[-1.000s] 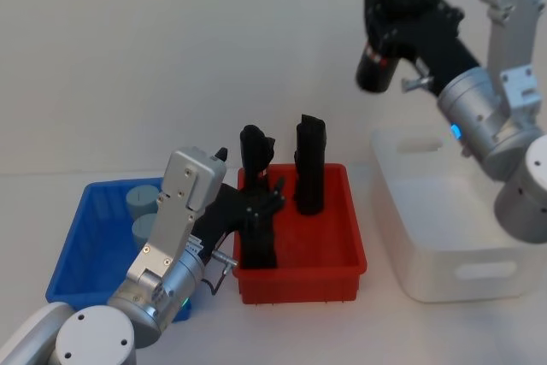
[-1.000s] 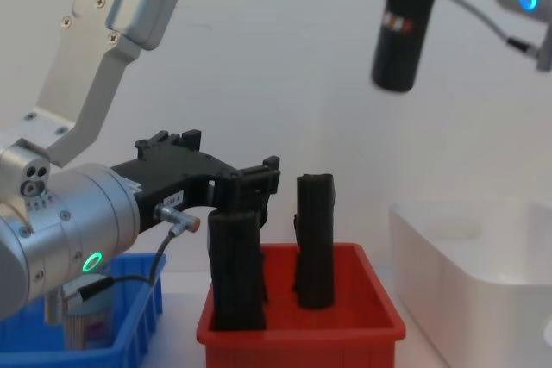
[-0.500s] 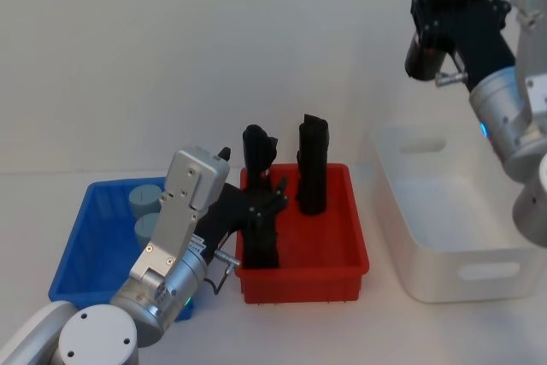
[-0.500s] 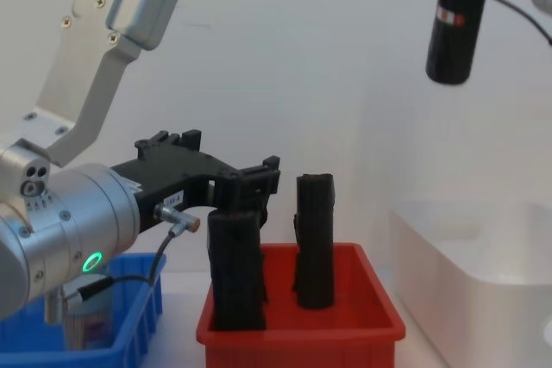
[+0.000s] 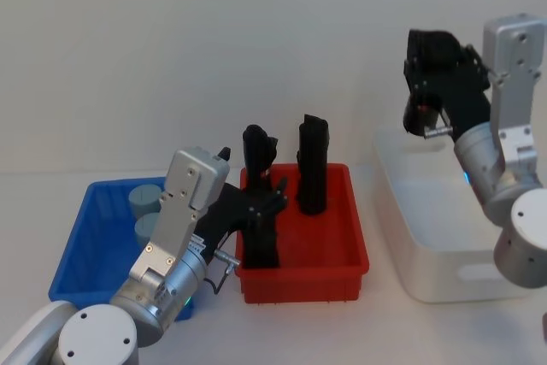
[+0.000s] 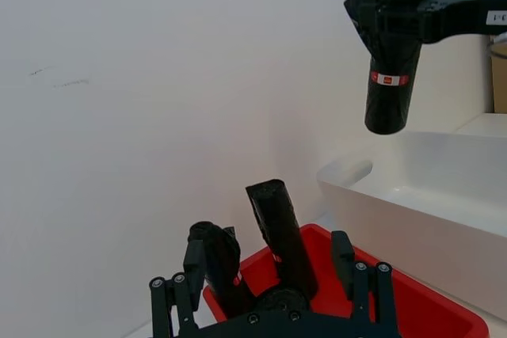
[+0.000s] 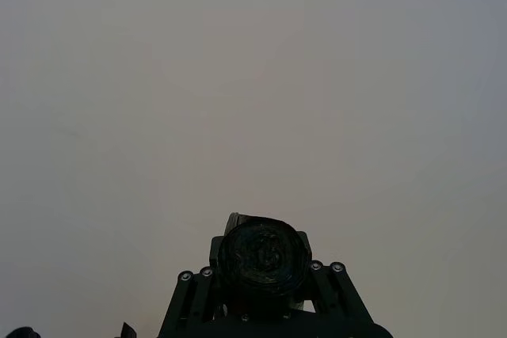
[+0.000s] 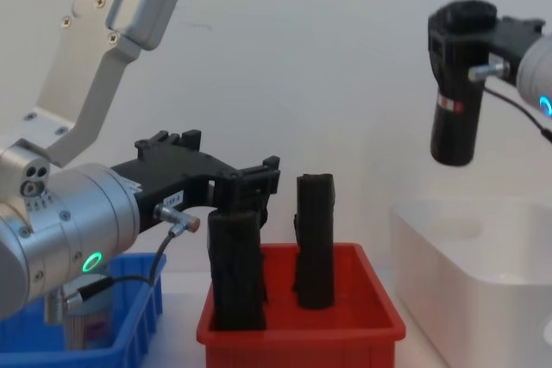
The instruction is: Pick the cotton swabs from the blue box and place them into the white box.
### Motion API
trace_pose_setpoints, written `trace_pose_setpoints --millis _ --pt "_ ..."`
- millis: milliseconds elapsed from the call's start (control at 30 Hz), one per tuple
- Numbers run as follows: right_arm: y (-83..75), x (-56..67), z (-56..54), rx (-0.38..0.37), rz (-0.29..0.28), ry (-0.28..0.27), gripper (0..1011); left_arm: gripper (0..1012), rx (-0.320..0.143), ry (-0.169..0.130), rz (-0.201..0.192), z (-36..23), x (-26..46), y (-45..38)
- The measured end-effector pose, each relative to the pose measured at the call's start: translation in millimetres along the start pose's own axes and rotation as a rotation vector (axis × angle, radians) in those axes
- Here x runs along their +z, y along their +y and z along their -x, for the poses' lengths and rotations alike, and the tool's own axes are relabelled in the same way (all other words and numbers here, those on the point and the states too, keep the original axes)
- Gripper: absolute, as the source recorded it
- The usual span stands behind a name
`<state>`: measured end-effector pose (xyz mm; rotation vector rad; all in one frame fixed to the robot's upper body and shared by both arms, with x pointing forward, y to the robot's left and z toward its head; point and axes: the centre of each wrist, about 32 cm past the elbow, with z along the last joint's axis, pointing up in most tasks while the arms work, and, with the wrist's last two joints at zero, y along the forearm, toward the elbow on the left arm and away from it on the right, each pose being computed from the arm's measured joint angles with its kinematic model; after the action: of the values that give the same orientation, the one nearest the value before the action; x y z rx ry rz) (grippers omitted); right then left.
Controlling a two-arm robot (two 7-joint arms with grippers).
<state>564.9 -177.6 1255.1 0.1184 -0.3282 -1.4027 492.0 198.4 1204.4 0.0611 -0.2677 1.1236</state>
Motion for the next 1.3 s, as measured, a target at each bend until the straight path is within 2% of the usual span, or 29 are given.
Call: trace_pose_setpoints --millis 233,600,767,800,867,933,1000,1067,1200,1300 --pt "-1.2 -13.2 -3.4 -0.043 0.029 -0.008 484 1000 0.000 0.000 0.000 0.0 0.0 0.0" --pt "5.6 -14.9 -9.8 -0.101 -0.009 0.002 499 1000 0.000 0.000 0.000 0.0 0.0 0.0" --pt "7.8 -14.4 -11.1 -0.114 -0.020 0.008 644 1000 0.000 0.000 0.000 0.0 0.0 0.0" --pt "8.4 -14.3 -11.4 -0.118 -0.023 0.010 700 1000 0.000 0.000 0.000 0.0 0.0 0.0" --pt "8.9 -14.2 -11.6 -0.121 -0.026 0.011 712 999 0.000 0.000 0.000 0.0 0.0 0.0" --pt "9.5 -14.1 -11.9 -0.124 -0.029 0.013 813 1000 0.000 0.000 0.000 0.0 0.0 0.0" --pt "9.9 -13.9 -12.2 -0.127 -0.031 0.014 845 999 0.000 0.000 0.000 0.0 0.0 0.0" --pt "10.3 -14.0 -12.4 -0.130 -0.033 0.015 919 1000 0.000 0.000 0.000 0.0 0.0 0.0" --pt "10.9 -13.9 -12.8 -0.133 -0.037 0.016 1000 1000 0.000 0.000 0.000 0.0 0.0 0.0" --pt "11.2 -13.9 -13.0 -0.135 -0.038 0.017 1002 1000 0.000 0.000 0.000 -0.2 -0.1 0.2"
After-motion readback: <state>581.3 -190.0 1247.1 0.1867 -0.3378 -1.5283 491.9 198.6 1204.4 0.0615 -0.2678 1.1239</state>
